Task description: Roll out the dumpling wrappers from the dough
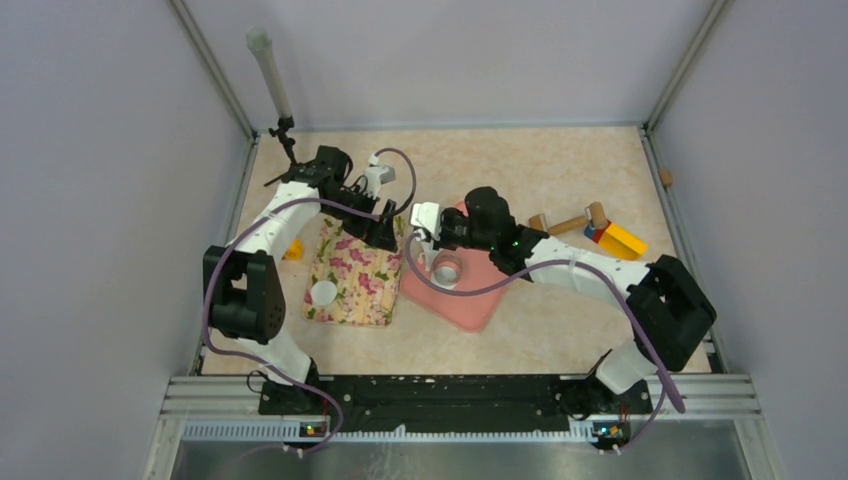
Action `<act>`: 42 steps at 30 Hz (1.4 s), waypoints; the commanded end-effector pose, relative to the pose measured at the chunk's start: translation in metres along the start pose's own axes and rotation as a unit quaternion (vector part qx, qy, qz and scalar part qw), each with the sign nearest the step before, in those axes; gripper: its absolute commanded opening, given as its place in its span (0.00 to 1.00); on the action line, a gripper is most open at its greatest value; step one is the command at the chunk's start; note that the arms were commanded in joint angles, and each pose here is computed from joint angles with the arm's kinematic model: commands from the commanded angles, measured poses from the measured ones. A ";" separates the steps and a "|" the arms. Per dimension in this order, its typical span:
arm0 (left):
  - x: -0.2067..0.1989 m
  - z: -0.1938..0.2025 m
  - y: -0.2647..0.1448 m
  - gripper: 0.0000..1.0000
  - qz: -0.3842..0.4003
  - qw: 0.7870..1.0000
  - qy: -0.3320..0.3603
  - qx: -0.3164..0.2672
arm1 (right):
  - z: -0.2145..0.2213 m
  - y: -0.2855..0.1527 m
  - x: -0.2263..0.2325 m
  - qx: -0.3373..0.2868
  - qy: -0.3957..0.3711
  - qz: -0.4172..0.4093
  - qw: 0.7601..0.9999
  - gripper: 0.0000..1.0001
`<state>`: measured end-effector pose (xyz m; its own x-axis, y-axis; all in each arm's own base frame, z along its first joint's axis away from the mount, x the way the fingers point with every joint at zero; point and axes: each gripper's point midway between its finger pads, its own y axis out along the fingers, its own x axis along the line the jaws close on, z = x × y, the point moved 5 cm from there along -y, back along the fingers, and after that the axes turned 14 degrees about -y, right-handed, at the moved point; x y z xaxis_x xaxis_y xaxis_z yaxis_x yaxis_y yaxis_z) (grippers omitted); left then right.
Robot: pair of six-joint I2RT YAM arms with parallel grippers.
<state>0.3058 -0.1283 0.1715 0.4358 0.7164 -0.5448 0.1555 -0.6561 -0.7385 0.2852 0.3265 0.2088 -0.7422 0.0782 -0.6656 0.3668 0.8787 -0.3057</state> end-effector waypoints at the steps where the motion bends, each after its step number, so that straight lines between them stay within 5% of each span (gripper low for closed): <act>1: -0.011 0.001 -0.011 0.99 0.020 0.999 0.021 -0.013 | -0.008 -0.007 -0.037 0.003 -0.032 0.076 0.997 0.00; 6: -0.012 0.001 -0.011 0.99 0.024 0.999 0.024 -0.014 | -0.011 -0.009 -0.042 0.006 -0.026 0.084 0.996 0.00; 16: -0.012 0.001 -0.012 0.99 0.023 0.999 0.026 -0.017 | -0.053 -0.006 -0.041 -0.088 0.128 0.019 0.988 0.00; 29: -0.012 0.002 -0.011 0.99 0.023 0.999 0.028 -0.019 | -0.003 0.015 -0.029 0.001 0.117 0.050 0.992 0.00; 42: -0.013 0.002 -0.010 0.99 0.029 0.999 0.030 -0.021 | 0.031 -0.011 -0.034 0.098 0.068 0.102 0.988 0.00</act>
<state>0.2974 -0.1293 0.1693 0.4444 0.6933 -0.5673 0.1290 -0.6762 -0.7254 0.3124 0.3229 0.2020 -0.7907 0.2688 -0.5501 0.5052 0.7941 -0.3381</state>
